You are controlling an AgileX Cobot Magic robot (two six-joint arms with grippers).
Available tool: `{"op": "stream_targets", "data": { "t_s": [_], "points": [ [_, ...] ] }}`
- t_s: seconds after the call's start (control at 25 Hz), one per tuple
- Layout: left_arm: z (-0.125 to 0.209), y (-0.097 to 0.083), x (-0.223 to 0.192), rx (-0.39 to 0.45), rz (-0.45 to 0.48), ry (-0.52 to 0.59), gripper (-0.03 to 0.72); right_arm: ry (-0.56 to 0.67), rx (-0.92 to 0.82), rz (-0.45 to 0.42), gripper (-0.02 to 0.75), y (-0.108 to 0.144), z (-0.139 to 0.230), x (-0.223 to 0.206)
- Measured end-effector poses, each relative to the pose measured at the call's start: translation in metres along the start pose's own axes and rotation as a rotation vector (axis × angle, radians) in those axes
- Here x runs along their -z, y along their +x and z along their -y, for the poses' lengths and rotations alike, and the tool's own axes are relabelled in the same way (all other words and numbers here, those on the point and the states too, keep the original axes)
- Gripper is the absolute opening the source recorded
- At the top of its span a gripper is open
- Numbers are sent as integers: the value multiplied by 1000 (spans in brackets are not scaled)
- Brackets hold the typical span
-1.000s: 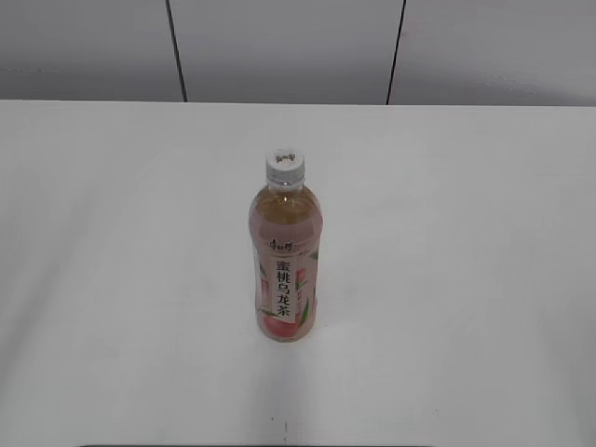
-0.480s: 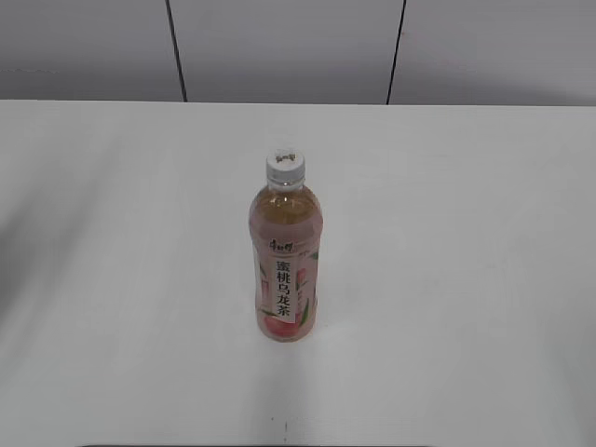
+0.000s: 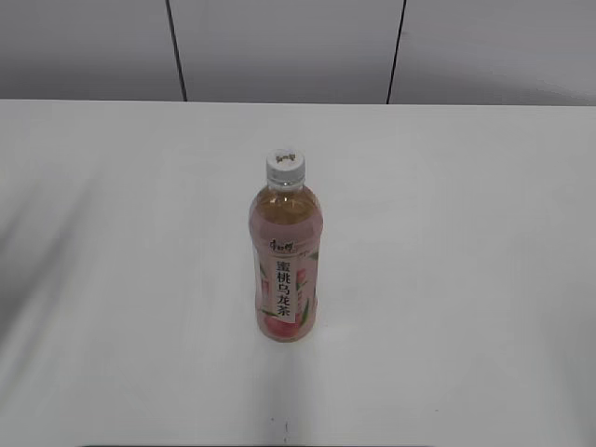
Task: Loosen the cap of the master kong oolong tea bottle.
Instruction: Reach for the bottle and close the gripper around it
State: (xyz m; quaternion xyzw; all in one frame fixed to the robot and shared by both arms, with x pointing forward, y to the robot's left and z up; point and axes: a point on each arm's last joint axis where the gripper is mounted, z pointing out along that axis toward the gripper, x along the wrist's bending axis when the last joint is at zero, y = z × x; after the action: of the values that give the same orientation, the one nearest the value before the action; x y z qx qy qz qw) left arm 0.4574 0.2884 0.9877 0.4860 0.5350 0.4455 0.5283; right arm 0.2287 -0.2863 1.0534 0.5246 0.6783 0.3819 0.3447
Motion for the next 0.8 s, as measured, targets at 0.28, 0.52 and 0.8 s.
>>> {"op": "stream_targets", "data": {
  "t_s": [0.28, 0.52, 0.8],
  "points": [
    [45, -14, 36, -73, 236, 42, 468, 0, 0, 0, 521, 0, 0, 0],
    [62, -34, 42, -147, 487, 136, 469, 0, 0, 0, 521, 0, 0, 0],
    [58, -54, 30, -115, 738, 168, 601, 0, 0, 0, 521, 0, 0, 0]
  ]
}}
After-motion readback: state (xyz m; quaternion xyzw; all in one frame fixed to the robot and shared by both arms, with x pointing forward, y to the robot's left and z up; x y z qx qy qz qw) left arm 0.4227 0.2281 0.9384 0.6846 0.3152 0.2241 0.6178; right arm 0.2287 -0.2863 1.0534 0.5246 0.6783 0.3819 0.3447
